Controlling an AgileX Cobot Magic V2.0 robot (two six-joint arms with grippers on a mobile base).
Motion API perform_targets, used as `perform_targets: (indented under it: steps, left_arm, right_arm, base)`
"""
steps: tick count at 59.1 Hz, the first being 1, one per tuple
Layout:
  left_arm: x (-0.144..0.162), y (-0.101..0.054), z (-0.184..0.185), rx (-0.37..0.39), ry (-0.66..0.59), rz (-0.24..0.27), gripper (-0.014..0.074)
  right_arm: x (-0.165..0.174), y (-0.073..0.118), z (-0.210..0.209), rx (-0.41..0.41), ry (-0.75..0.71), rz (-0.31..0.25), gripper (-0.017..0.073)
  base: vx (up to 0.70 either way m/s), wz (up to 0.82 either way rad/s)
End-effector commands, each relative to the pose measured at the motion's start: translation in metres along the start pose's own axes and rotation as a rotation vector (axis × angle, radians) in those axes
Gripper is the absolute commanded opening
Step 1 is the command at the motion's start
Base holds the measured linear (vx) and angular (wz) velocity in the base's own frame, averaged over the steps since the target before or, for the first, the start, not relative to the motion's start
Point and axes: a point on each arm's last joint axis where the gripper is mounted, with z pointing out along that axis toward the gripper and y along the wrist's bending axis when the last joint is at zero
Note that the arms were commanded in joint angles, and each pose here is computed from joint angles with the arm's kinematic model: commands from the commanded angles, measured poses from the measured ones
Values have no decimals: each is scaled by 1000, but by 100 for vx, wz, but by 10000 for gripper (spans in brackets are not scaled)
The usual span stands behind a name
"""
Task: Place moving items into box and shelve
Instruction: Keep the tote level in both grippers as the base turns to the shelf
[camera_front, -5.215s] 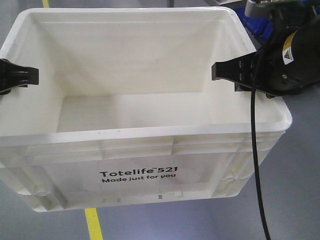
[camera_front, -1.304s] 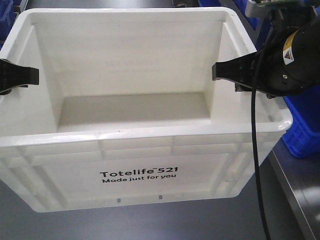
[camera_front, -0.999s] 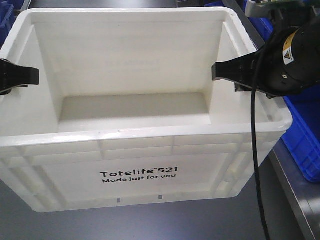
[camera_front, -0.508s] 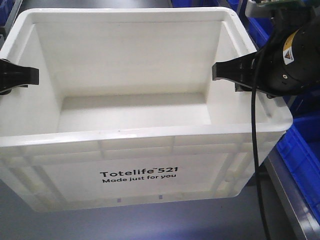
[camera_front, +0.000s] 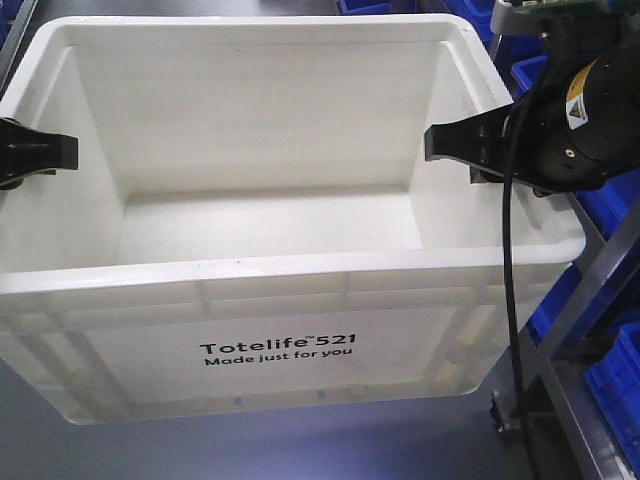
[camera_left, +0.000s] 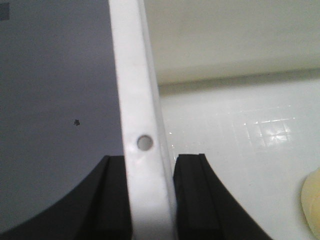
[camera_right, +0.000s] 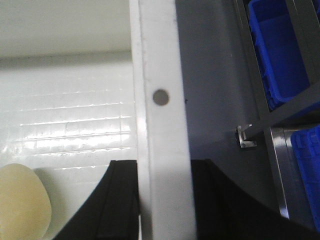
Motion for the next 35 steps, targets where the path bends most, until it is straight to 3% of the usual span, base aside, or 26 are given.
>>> perform_targets:
  steps: [1, 35]
  left_arm:
    - [-20, 1, -22, 30, -208, 40, 169]
    - [-20, 1, -22, 30, -208, 40, 169]
  right_arm:
    - [-16, -12, -21, 40, -163, -24, 110]
    - [-16, -12, -21, 40, -163, -24, 110]
  base:
    - [37, 3]
    - [36, 2]
